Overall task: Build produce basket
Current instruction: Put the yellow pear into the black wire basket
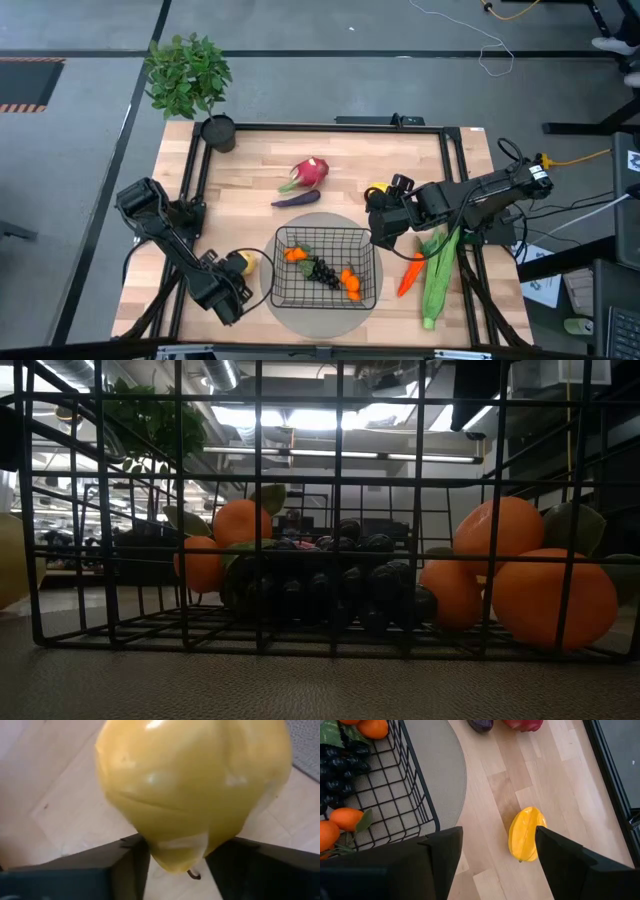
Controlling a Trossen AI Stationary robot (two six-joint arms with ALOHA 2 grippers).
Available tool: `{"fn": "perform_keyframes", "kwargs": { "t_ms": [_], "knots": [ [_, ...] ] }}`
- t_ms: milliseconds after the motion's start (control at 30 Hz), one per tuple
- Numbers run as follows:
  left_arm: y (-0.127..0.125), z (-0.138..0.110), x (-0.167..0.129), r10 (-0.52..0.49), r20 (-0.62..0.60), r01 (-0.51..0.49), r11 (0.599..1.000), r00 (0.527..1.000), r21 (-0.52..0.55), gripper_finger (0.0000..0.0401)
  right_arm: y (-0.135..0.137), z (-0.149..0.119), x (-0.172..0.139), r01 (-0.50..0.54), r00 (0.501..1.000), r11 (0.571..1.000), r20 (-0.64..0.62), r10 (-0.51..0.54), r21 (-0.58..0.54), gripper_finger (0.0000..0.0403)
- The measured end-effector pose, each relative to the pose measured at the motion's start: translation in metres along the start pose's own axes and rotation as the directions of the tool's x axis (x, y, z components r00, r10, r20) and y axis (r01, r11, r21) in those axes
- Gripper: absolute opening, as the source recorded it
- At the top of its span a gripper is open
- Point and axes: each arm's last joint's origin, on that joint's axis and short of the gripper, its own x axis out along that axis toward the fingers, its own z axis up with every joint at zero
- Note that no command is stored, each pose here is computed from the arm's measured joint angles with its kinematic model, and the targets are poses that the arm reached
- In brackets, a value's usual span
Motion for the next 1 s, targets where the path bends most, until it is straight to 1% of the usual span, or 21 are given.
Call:
{"fn": "perform_keyframes", "kwargs": {
  "t_ms": [67,133,300,400,533,633,700,767,800,867,933,1000],
  "knots": [
    [0.002,0.001,-0.001,0.015,-0.003,-0.015,1.0,1.0,-0.016,0.0108,0.0,0.0,0.0,0.0,1.0,1.0,0.0,0.0,0.0,0.0237],
    [0.006,0.0,-0.001,0.045,-0.01,-0.045,0.999,0.999,-0.028,0.009,0.0,0.0,0.0,0.0,1.0,1.0,0.0,0.0,0.001,0.0237],
    [0.019,0.002,-0.007,0.156,-0.065,-0.159,0.986,0.986,-0.052,0.0083,0.0,0.0,0.0,-0.001,1.0,1.0,0.0,0.001,0.001,0.0237],
    [0.026,0.005,-0.016,0.186,-0.085,-0.192,0.979,0.979,-0.063,0.0081,0.0,0.0,0.0,-0.001,1.0,1.0,0.0,0.001,0.001,0.0237],
    [0.027,0.016,-0.043,0.174,-0.065,-0.178,0.981,0.983,-0.071,0.0077,0.0,0.0,0.0,-0.001,1.0,1.0,0.0,0.001,0.002,0.0237],
    [0.031,0.029,-0.072,0.182,-0.004,-0.182,0.982,0.983,-0.052,0.0074,0.0,0.0,0.0,-0.003,1.0,1.0,-0.002,0.003,0.001,0.0237],
    [0.031,0.04,-0.092,0.149,0.065,-0.145,0.988,0.987,-0.06,0.0073,0.0,0.0,0.0,-0.003,1.0,1.0,-0.002,0.003,0.001,0.0237],
    [0.028,0.052,-0.111,0.067,0.184,-0.061,0.998,0.981,-0.034,0.0073,0.0,0.0,0.0,-0.003,1.0,1.0,-0.002,0.003,0.0,0.0237],
    [0.026,0.059,-0.121,0.012,0.249,-0.009,1.0,0.968,-0.011,0.0073,0.0,0.0,0.0,-0.003,1.0,1.0,-0.002,0.003,0.0,0.0237],
    [0.019,0.073,-0.138,-0.085,0.363,0.081,0.996,0.928,0.028,0.0073,0.0,0.0,0.0,-0.003,1.0,1.0,-0.002,0.003,0.0,0.0237],
    [0.009,0.087,-0.149,-0.163,0.421,0.142,0.987,0.892,0.08,0.0071,0.0,0.0,0.0,-0.003,1.0,1.0,-0.002,0.003,0.0,0.0237],
    [-0.006,0.104,-0.155,-0.254,0.448,0.201,0.966,0.857,0.165,0.007,0.0,0.0,0.0,-0.003,1.0,1.0,-0.002,0.003,0.0,0.0237]
  ]
}}
